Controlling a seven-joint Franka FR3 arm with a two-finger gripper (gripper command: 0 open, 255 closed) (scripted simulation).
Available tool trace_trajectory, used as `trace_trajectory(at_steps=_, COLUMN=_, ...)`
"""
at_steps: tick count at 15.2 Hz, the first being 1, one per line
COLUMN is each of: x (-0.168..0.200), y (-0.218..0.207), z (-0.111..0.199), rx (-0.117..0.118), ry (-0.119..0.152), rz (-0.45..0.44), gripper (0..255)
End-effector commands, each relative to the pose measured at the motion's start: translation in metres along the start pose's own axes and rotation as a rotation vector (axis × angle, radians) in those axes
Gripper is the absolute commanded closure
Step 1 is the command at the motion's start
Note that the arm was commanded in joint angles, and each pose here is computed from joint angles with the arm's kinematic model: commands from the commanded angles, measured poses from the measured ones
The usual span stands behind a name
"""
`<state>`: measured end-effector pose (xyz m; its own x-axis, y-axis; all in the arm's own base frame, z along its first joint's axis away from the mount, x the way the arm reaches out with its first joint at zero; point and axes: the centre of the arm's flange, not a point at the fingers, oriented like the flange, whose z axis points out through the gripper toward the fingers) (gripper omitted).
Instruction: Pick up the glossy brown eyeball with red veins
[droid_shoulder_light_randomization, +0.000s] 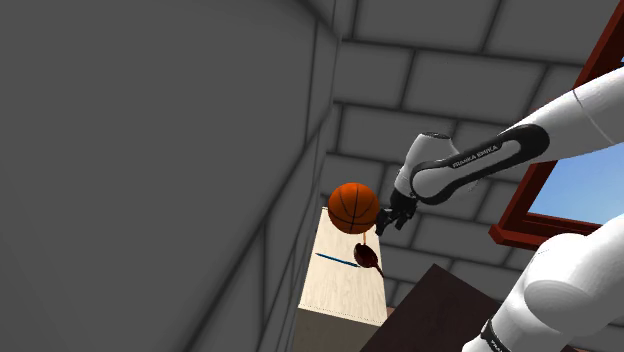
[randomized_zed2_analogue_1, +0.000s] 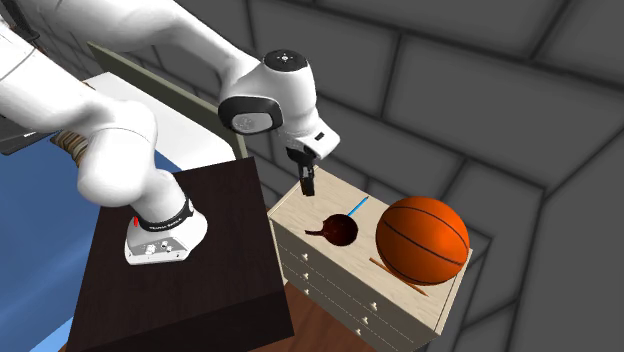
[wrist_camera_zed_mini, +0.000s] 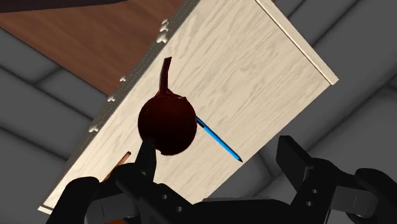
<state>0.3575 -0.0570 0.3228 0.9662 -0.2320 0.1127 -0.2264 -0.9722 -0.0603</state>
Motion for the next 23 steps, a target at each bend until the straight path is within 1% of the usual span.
trace_trajectory(at_steps=1, x=0.002, y=0.007, z=0.026, rx=-0.001, ry=0.006, rz=0.010, gripper=0)
trace_trajectory(at_steps=12, x=0.011, y=0.042, z=0.166, rx=-0.001, ry=0.020, rz=0.062, gripper=0)
trace_trajectory(at_steps=19, x=0.007, y=0.044, z=0.203, rx=0.000, ry=0.020, rz=0.062, gripper=0)
trace_trajectory(at_steps=22, x=0.006, y=0.044, z=0.206, rx=0.000, ry=0.020, rz=0.062, gripper=0)
trace_trajectory(at_steps=23, x=0.006, y=0.044, z=0.206, rx=0.000, ry=0.020, rz=0.062, gripper=255)
